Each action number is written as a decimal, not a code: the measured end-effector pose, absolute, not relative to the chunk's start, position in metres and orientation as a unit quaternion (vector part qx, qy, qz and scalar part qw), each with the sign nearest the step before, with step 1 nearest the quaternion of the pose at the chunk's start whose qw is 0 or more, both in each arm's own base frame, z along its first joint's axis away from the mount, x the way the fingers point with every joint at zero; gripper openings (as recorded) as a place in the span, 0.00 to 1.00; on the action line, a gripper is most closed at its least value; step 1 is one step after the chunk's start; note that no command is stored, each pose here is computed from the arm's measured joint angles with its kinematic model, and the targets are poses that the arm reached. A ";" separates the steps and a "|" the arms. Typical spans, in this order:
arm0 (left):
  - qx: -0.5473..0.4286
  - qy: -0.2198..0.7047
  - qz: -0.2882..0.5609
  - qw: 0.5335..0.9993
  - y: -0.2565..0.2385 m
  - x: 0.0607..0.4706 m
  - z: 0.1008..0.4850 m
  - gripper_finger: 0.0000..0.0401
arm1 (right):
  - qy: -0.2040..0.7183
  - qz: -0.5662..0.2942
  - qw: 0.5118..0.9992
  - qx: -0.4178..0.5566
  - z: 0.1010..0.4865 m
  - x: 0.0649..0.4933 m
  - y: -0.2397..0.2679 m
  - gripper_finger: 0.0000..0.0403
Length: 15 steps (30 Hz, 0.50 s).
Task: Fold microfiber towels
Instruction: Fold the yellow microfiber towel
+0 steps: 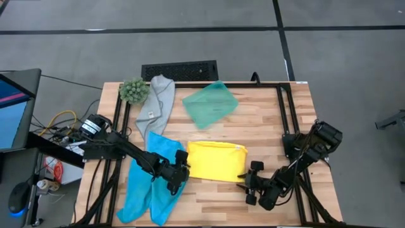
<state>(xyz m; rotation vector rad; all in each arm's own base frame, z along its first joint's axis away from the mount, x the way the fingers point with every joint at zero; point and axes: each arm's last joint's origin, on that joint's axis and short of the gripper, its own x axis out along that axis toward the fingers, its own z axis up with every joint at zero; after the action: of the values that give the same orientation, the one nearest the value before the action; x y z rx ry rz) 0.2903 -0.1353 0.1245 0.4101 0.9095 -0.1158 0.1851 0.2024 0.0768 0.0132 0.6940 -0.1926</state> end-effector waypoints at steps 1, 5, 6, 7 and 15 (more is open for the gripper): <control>0.195 0.438 -0.055 0.876 -0.135 0.290 0.124 0.55 | 0.340 -0.094 0.936 0.006 0.077 0.185 0.202 0.49; 0.197 0.446 -0.048 0.872 -0.134 0.288 0.124 0.44 | 0.344 -0.095 0.934 0.004 0.076 0.185 0.202 0.45; 0.198 0.447 -0.046 0.871 -0.134 0.288 0.123 0.41 | 0.346 -0.096 0.933 0.004 0.076 0.185 0.202 0.44; 0.200 0.448 -0.044 0.870 -0.134 0.288 0.123 0.37 | 0.346 -0.096 0.933 0.005 0.076 0.184 0.202 0.42; 0.202 0.450 -0.041 0.869 -0.134 0.288 0.124 0.13 | 0.347 -0.097 0.933 0.015 0.080 0.184 0.200 0.20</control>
<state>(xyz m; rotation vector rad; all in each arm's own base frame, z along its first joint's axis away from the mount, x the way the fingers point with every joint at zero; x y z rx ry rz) 0.2882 -0.1338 0.1239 0.4229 0.9413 -0.0851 0.1838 0.2004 0.0798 0.0316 0.7091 -0.1981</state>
